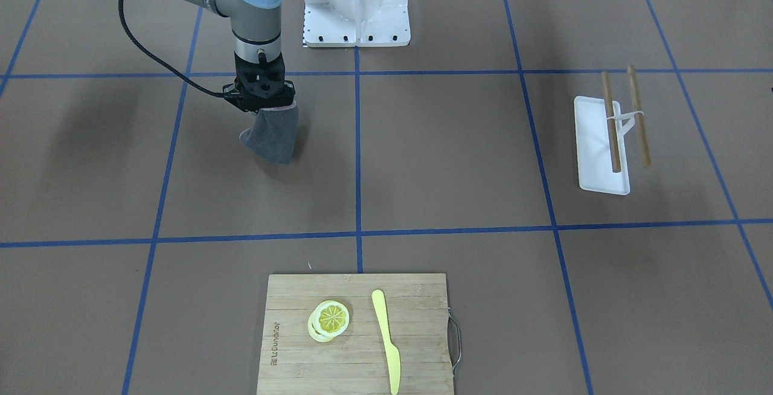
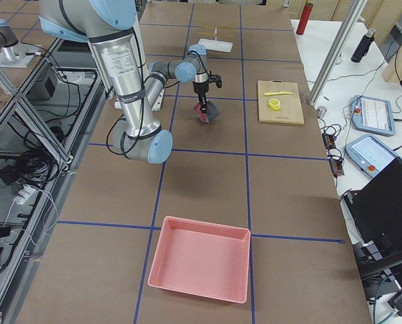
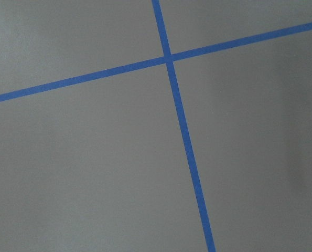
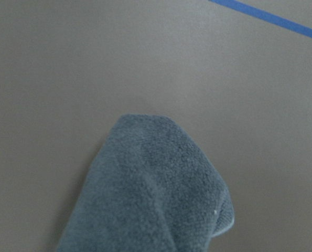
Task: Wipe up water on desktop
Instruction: 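Wipe the cloth back and forth across the spot with the right gripper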
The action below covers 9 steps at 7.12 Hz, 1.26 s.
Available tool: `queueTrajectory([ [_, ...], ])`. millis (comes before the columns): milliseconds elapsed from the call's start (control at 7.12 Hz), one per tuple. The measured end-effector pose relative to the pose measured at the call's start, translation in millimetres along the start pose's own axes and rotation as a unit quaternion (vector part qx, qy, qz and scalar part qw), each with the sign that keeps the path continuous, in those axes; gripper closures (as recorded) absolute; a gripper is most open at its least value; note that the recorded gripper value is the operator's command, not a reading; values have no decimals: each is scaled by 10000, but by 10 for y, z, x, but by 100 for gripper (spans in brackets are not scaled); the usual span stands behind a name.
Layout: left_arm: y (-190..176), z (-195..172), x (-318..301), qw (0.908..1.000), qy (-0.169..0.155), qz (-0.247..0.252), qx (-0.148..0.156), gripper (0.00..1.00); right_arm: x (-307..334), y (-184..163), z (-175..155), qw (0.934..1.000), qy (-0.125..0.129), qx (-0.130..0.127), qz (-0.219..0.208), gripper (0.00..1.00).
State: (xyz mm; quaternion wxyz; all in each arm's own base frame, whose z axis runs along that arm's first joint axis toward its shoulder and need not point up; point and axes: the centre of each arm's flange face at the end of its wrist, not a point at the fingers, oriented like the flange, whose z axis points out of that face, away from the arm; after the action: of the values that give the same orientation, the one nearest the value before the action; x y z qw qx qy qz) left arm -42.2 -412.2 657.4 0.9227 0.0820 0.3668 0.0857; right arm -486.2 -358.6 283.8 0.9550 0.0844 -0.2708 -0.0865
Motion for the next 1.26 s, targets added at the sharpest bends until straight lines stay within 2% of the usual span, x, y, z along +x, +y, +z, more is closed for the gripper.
queueTrajectory([
  [281,-3,-3,6,10000,0,17,7,1,535,119,284,9981,478,-218,-319,100],
  [561,-7,-8,11,10000,-1,31,17,1,1360,300,412,9912,1011,-490,-693,100],
  [702,-7,-10,12,10000,-1,35,19,1,1803,425,489,9859,1314,-616,-833,100],
  [982,-8,-10,12,10000,-1,37,20,1,2572,723,680,9700,1989,-885,-1080,100],
  [1123,-8,-10,12,10000,-1,37,19,1,2765,803,729,9635,2225,-930,-1166,100],
  [1263,-6,-8,10,10000,-1,35,17,1,2753,781,726,9618,2275,-882,-1240,100],
])
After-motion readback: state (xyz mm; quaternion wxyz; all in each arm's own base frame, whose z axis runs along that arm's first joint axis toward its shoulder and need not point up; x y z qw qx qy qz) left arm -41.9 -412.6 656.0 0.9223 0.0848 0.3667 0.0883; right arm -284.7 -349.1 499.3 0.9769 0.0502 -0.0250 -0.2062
